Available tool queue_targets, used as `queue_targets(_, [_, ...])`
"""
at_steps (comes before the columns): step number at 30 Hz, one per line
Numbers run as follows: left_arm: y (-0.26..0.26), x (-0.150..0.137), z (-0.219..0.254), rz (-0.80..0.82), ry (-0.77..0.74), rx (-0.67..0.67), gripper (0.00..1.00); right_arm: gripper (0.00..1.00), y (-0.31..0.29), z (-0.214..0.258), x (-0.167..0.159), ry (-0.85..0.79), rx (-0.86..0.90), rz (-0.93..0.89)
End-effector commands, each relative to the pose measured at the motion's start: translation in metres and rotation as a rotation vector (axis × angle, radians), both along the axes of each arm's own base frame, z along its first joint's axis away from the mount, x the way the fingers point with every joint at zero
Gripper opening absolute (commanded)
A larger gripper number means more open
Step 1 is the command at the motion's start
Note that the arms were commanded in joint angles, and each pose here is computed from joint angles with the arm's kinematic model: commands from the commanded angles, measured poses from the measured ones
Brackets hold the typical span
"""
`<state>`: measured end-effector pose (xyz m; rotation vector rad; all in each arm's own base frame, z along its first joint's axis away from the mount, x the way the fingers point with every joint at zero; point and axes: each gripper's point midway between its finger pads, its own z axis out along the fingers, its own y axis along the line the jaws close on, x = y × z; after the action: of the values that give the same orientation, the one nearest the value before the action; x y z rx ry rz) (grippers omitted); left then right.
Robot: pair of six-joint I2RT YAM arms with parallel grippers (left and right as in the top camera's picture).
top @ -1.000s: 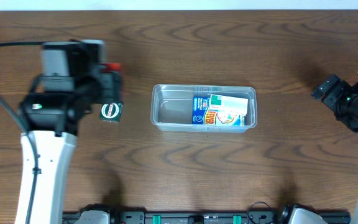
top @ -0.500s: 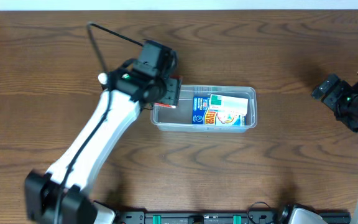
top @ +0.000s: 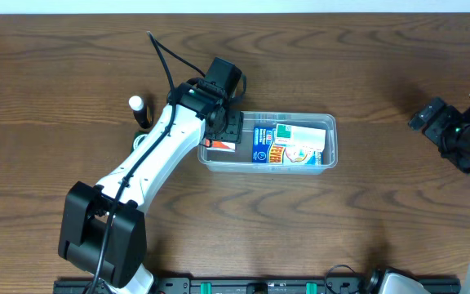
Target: Pack container
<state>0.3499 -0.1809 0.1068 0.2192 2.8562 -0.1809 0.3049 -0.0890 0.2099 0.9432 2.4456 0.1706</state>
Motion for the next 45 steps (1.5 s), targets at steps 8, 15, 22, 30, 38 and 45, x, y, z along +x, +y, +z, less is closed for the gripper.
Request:
queue_targets(8, [0.001, 0.005, 0.0, 0.023, -0.011, 0.012, 0.97, 0.99, 0.0, 0.002, 0.0, -0.005, 0.009, -0.014])
queue_targets(15, [0.002, 0.007, 0.008, 0.023, -0.029, -0.001, 0.98, 0.99, 0.0, 0.002, 0.0, -0.005, 0.009, -0.014])
queue_targets(22, [0.045, -0.005, 0.095, 0.077, -0.124, -0.035, 0.98, 0.99, 0.0, 0.001, 0.0, -0.005, 0.01, -0.014])
queue_targets(30, [0.18, -0.039, 0.131, 0.271, -0.161, 0.22, 0.98, 0.99, 0.0, 0.001, 0.0, -0.005, 0.009, -0.014])
queue_targets(38, [0.195, -0.027, 0.063, 0.111, 0.03, 0.092, 0.98, 0.99, 0.0, 0.001, 0.0, -0.005, 0.009, -0.014])
queue_targets(45, [0.201, -0.021, -0.007, 0.112, 0.243, 0.092, 0.98, 0.99, 0.0, 0.001, 0.0, -0.005, 0.01, -0.014])
